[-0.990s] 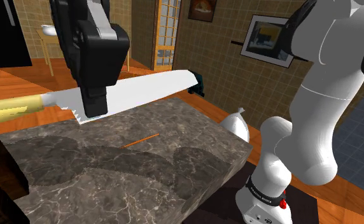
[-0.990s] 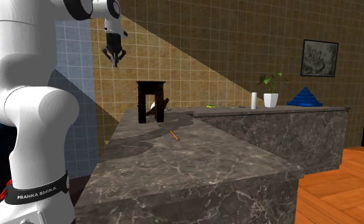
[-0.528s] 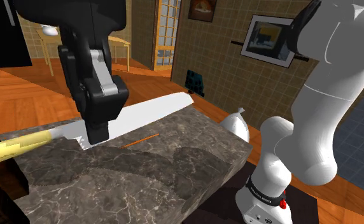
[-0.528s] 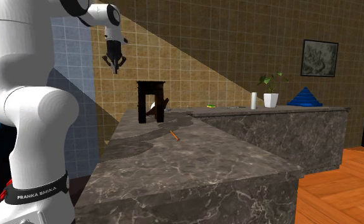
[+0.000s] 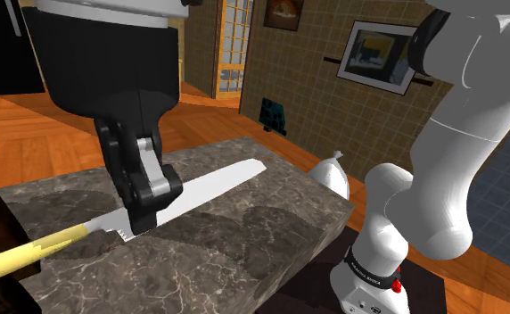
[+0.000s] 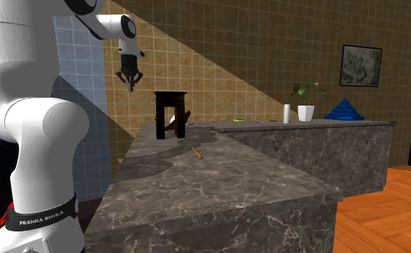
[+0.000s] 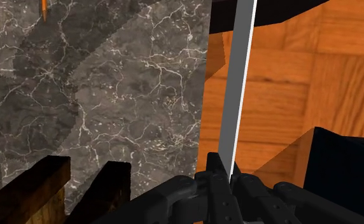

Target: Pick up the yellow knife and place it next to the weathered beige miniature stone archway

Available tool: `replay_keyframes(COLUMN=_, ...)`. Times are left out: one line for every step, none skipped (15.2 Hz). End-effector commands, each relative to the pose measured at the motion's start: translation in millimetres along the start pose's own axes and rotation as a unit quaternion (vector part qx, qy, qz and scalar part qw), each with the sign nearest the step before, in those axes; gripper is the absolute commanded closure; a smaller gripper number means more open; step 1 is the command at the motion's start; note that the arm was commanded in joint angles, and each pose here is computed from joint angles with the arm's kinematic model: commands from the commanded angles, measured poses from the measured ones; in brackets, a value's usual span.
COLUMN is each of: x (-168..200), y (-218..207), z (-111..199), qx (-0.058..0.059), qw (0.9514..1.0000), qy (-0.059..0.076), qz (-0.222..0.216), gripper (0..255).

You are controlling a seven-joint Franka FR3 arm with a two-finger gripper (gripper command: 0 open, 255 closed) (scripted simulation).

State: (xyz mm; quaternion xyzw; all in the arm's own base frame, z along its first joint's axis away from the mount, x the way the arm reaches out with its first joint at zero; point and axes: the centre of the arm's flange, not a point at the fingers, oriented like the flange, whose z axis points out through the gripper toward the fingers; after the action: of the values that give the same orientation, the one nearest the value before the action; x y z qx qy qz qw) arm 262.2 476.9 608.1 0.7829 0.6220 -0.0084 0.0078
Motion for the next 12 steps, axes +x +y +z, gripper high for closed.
replay_keyframes(x=1, y=0, z=11, qx=0.000, qw=1.0000, qy=0.000, qz=0.000, gripper=255)
replay_keyframes(x=1, y=0, z=16, qx=0.000, qw=1.0000, qy=0.000, qz=0.000, gripper=255)
replay_keyframes(x=2, y=0, z=21, qx=0.000, qw=1.0000, qy=0.000, qz=0.000, gripper=255)
replay_keyframes(x=2, y=0, z=27, qx=0.000, qw=1.0000, qy=0.000, qz=0.000, gripper=255)
replay_keyframes(x=2, y=0, z=32, qx=0.000, qw=1.0000, qy=0.000, qz=0.000, gripper=255)
replay_keyframes(x=2, y=0, z=37, qx=0.000, qw=1.0000, qy=0.000, qz=0.000, gripper=255)
replay_keyframes(x=2, y=0, z=43, qx=0.000, qw=1.0000, qy=0.000, qz=0.000, gripper=255)
replay_keyframes(x=2, y=0, z=48, qx=0.000, qw=1.0000, qy=0.000, qz=0.000, gripper=255)
replay_keyframes(x=2, y=0, z=53, qx=0.000, qw=1.0000, qy=0.000, qz=0.000, gripper=255)
replay_keyframes(x=2, y=0, z=58, qx=0.000, qw=1.0000, qy=0.000, qz=0.000, gripper=255)
replay_keyframes(x=3, y=0, z=64, qx=0.000, qw=1.0000, qy=0.000, qz=0.000, gripper=255)
replay_keyframes(x=3, y=0, z=69, qx=0.000, qw=1.0000, qy=0.000, qz=0.000, gripper=255)
